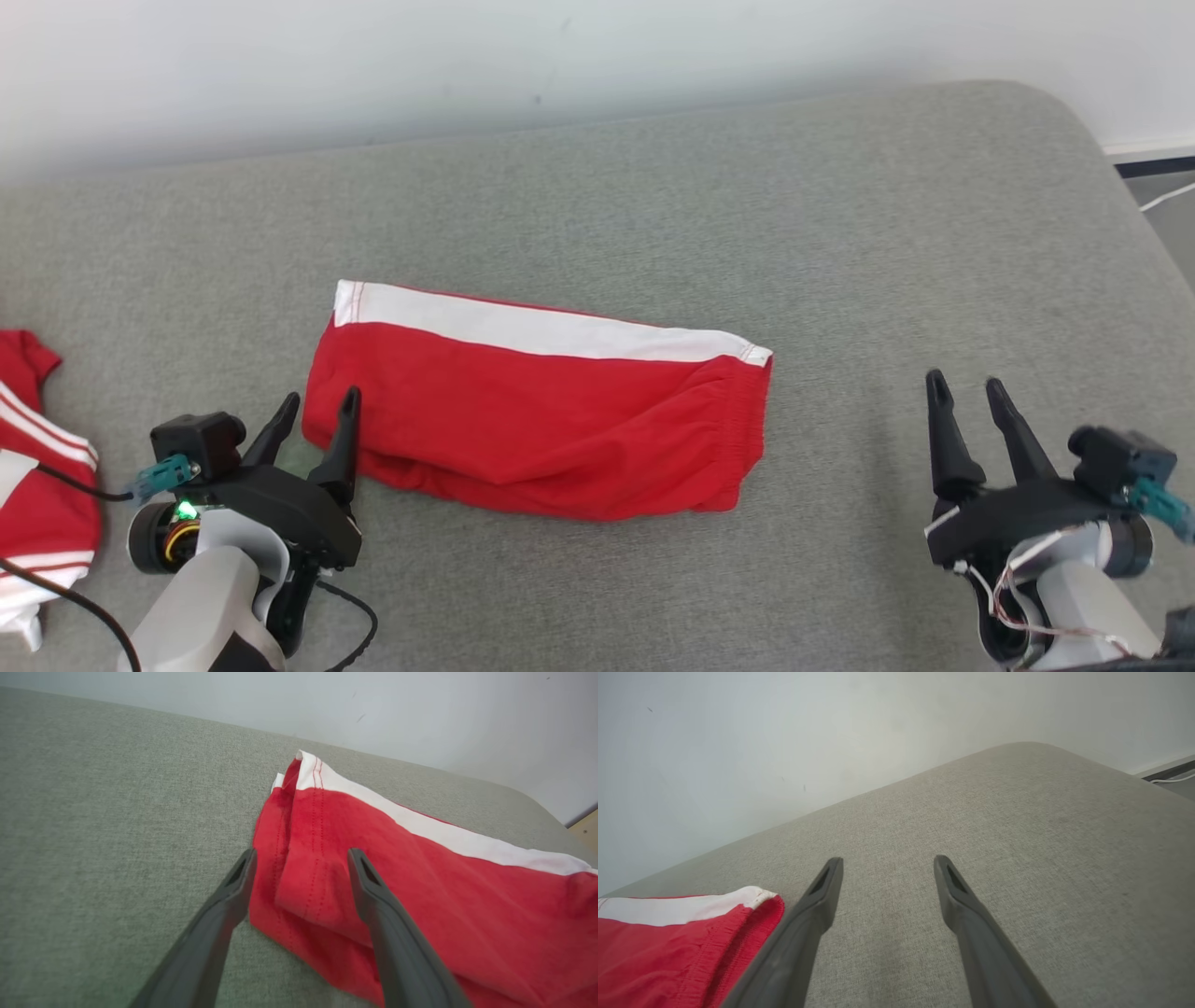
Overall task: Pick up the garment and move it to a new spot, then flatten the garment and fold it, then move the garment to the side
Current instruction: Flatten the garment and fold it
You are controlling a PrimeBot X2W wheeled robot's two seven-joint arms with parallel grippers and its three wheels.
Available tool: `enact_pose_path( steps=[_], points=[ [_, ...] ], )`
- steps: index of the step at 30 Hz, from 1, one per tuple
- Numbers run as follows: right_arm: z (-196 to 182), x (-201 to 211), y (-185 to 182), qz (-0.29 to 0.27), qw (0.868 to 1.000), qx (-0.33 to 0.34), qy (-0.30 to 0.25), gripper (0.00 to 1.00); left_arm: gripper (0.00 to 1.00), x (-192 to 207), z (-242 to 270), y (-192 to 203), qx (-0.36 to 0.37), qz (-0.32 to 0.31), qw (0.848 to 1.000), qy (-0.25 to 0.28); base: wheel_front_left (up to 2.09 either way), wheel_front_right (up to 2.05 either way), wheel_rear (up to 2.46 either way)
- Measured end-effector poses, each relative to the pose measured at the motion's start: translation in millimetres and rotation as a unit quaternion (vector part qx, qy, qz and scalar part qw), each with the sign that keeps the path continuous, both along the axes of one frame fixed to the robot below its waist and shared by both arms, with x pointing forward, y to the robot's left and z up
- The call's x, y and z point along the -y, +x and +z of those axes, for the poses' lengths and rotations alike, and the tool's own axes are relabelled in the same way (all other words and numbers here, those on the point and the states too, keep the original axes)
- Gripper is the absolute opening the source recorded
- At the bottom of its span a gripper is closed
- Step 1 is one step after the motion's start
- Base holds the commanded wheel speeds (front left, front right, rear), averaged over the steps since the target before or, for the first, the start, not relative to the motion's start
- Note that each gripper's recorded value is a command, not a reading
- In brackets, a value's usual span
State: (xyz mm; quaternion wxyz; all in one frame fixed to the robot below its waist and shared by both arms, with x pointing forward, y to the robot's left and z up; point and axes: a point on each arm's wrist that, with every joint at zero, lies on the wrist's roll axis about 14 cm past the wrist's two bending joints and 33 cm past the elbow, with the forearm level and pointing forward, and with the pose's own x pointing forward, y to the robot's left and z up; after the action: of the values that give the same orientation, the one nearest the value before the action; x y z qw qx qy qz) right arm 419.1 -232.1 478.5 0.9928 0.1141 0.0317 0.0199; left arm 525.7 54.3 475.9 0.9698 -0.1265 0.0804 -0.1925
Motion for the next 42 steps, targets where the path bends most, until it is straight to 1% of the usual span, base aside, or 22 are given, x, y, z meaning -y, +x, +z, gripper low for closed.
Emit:
enact_pose_path(
  steps=[5, 10, 18, 19, 21, 26, 29, 42],
  points=[
    [-1, 13, -15, -0.031, 0.999, 0.003, -0.021, 1.0, 1.0, -1, -2, 2, -0.003, 0.012, 1.0, 0.007, 0.0, 0.0, 0.0],
    [-6, 19, -27, -0.053, 0.998, -0.001, -0.016, 1.0, 1.0, -6, -13, 4, -0.017, 0.033, 0.999, 0.025, 0.0, 0.0, 0.0],
    [-7, 28, -36, -0.072, 0.997, -0.002, -0.018, 1.0, 1.0, -2, -38, -3, -0.055, 0.033, 0.997, 0.033, 0.0, 0.0, 0.0],
    [-8, 29, -36, -0.073, 0.997, -0.003, -0.018, 1.0, 0.94, -2, -39, -3, -0.056, 0.032, 0.997, 0.032, 0.0, 0.0, 0.0],
    [-8, 28, -36, -0.073, 0.997, -0.002, -0.016, 1.0, 0.0, -1, -39, -3, -0.058, 0.031, 0.997, 0.029, 0.0, 0.0, 0.0],
    [-5, 26, -34, -0.073, 0.997, 0.002, -0.013, 1.0, 0.0, 3, -31, -5, -0.048, 0.026, 0.998, 0.015, 0.0, 0.0, 0.0],
    [-3, 25, -34, -0.073, 0.997, 0.005, -0.009, 1.0, 0.0, -1, -26, -10, -0.041, 0.034, 0.999, 0.004, 0.0, 0.0, 0.0],
    [-3, 3, -45, -0.051, 0.999, 0.008, 0.01, 1.0, 0.0, -33, -20, -55, -0.032, 0.095, 0.995, -0.012, 0.0, 0.0, 0.0]
  ],
)
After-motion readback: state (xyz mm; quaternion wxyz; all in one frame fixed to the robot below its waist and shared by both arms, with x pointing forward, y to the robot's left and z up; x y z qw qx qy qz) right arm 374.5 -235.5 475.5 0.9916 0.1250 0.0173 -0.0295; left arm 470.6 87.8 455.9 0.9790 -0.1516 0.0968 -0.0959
